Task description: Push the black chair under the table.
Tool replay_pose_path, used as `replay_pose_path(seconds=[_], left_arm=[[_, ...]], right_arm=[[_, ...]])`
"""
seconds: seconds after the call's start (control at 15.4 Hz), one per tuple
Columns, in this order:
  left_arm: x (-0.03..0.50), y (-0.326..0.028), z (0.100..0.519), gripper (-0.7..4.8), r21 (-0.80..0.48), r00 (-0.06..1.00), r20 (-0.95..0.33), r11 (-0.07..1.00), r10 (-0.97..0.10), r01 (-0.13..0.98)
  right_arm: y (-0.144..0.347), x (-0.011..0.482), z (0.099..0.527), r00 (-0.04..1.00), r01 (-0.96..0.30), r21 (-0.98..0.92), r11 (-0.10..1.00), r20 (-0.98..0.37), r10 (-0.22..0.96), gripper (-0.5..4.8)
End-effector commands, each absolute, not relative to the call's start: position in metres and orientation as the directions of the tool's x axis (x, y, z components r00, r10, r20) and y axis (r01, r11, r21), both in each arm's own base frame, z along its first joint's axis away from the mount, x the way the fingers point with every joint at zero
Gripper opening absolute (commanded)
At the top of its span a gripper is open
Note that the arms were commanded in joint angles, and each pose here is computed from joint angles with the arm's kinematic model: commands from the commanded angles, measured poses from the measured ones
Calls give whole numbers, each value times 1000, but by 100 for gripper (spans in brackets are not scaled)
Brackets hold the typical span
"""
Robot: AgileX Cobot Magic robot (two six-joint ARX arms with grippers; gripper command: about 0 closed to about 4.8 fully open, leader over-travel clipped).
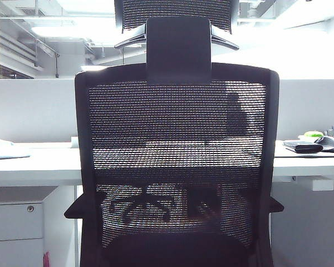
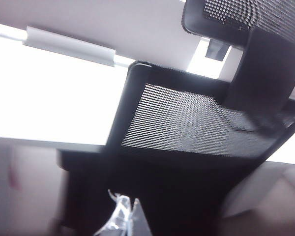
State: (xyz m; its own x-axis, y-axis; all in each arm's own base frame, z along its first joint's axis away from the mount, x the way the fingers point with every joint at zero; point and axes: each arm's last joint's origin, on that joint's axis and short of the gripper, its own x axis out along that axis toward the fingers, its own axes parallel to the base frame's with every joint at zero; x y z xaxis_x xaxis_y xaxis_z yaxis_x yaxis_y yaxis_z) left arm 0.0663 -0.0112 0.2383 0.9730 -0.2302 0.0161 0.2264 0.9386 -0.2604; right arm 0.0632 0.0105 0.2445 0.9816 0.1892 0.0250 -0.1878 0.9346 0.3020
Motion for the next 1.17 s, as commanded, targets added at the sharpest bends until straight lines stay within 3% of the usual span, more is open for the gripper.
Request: replay_pose_path(seconds=[0.07, 0.2, 0.52, 1.17], left_arm=[[70, -7, 234, -5, -91, 993, 18, 989, -113, 114], [80, -2, 215, -5, -89, 1000, 10, 996, 26, -25], [93, 6, 177, -5, -107, 994, -30, 988, 108, -111], [97, 2, 163, -5, -128, 999, -25, 992, -21, 18]], right_arm=[[10, 62, 248, 981, -194, 299, 934, 48, 188, 0], [10, 62, 248, 981, -194, 299, 934, 48, 189, 0], [10, 62, 248, 981, -194, 299, 934, 48, 189, 0], [10, 62, 248, 981, -194, 299, 934, 48, 188, 0]])
